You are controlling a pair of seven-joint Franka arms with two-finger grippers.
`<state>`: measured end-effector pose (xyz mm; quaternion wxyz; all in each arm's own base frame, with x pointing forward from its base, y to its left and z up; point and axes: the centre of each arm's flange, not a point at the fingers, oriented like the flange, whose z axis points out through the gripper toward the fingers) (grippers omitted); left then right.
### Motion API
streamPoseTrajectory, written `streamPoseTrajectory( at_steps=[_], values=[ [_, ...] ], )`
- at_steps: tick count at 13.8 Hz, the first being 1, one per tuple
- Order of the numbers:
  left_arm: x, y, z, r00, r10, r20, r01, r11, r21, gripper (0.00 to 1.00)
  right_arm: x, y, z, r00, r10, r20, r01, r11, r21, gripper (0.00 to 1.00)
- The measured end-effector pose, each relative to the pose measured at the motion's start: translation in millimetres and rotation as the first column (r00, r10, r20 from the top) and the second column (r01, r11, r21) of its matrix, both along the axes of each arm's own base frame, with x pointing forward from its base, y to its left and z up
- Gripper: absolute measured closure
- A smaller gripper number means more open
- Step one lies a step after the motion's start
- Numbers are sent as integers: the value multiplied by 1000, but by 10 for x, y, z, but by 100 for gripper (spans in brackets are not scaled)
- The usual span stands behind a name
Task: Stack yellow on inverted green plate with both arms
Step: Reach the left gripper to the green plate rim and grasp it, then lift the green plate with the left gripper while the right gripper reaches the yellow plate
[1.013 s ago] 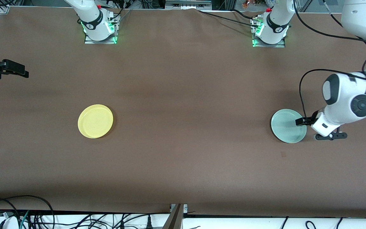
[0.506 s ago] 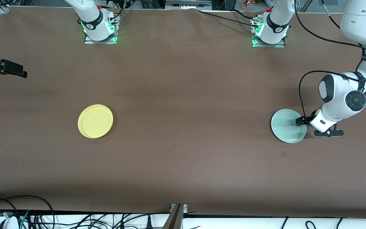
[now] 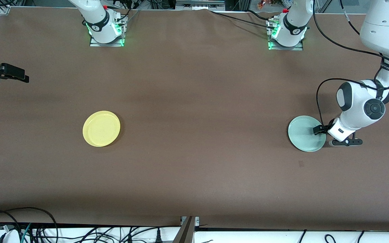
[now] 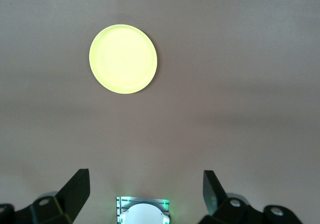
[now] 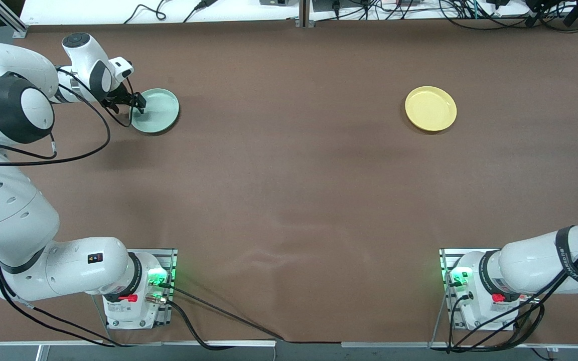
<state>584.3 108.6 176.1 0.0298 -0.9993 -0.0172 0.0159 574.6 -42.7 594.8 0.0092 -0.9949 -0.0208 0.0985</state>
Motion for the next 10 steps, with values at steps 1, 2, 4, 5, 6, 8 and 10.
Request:
streamPoseTrajectory(
  at_steps=[1,2,4,5,6,8,10],
  values=[
    [1,1,1,1000,-12,0,12,1000,0,12,0,0,0,1000,0,0,0,1000,0,0],
    [0,7,1,1000,-16,0,16,1000,0,22,0,0,0,1000,0,0,0,1000,0,0],
    [-3,24,1,1000,-19,0,19,1000,-1,47,0,-2,0,1000,0,0,0,1000,0,0],
    [-5,29,1,1000,-20,-1,20,1000,-1,56,0,-2,-1,1000,0,0,0,1000,0,0],
    [-5,32,1,1000,-20,-1,20,1000,-1,68,0,-2,-1,1000,0,0,0,1000,0,0],
    [4,27,25,1000,-21,3,21,1000,-1,90,0,-2,-1,1000,0,0,0,1000,0,0],
    [25,8,81,1000,-25,11,25,1000,0,93,2,6,-4,1000,1,-1,-1,1000,0,0]
  ],
)
